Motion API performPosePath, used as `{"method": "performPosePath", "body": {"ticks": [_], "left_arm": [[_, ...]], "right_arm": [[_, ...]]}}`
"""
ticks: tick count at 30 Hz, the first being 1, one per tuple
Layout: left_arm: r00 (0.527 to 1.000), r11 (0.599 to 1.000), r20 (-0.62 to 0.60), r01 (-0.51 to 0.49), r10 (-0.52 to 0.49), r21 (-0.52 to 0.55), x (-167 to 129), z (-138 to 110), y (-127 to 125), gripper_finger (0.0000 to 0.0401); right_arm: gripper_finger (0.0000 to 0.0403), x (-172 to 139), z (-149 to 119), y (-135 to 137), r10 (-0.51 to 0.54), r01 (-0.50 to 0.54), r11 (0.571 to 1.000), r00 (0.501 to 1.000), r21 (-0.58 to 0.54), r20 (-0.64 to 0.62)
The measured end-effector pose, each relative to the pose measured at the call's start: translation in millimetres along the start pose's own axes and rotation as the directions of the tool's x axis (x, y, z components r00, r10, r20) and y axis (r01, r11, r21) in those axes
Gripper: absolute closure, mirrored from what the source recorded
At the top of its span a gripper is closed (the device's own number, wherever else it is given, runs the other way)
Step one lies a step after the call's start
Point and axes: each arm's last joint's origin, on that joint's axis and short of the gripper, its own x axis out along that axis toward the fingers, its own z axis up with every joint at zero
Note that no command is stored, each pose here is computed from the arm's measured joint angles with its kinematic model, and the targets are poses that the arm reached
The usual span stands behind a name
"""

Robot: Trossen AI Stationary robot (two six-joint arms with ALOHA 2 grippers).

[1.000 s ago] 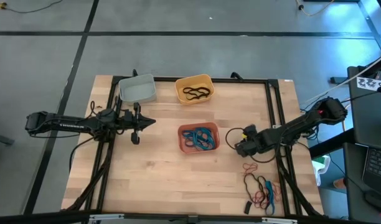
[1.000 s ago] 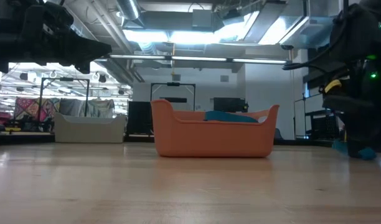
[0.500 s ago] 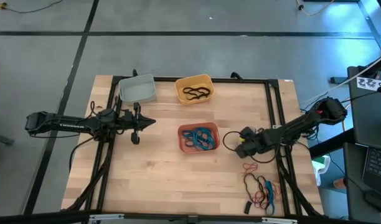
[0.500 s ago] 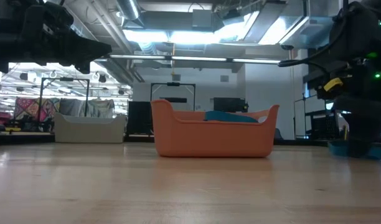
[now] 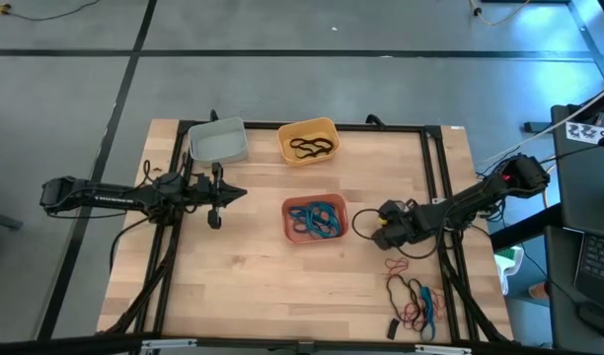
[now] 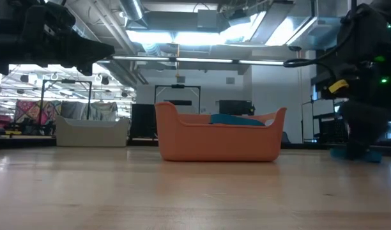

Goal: Sort rubber bands into baskets
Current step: Put the blue rubber band into the orange bin

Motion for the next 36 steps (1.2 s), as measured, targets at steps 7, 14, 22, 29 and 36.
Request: {"method": "performPosePath", "body": {"ticks": [7, 14, 22, 29, 36], "left_arm": [[1.000, 1.000, -0.001, 0.000, 0.000, 0.000, 0.0, 0.0, 0.0, 0.0396], [1.000, 1.000, 0.000, 0.000, 0.000, -0.002, 0.0, 0.0, 0.0, 0.0396], [1.000, 1.000, 0.000, 0.000, 0.000, -0.004, 0.0, 0.0, 0.0, 0.0396], [1.000, 1.000, 0.000, 0.000, 0.000, -0.004, 0.0, 0.0, 0.0, 0.0396], [1.000, 1.000, 0.000, 0.000, 0.000, -0.004, 0.0, 0.0, 0.0, 0.0396]], "right_arm": [[0.0398, -15.6, 13.0, 5.5, 0.030, -0.028, 0.999, 0.994, -0.024, 0.102], [0.0400, -28.0, 23.7, 12.6, 0.045, -0.039, 0.998, 0.985, -0.040, 0.165], [0.0399, -38.2, 32.0, 17.1, 0.037, -0.024, 0.998, 0.977, -0.064, 0.212], [0.0398, -48.3, 40.8, 22.4, 0.038, -0.022, 0.998, 0.961, -0.061, 0.273], [0.0398, -67.6, 56.4, 31.5, 0.055, -0.017, 0.994, 0.931, -0.108, 0.360]]}}
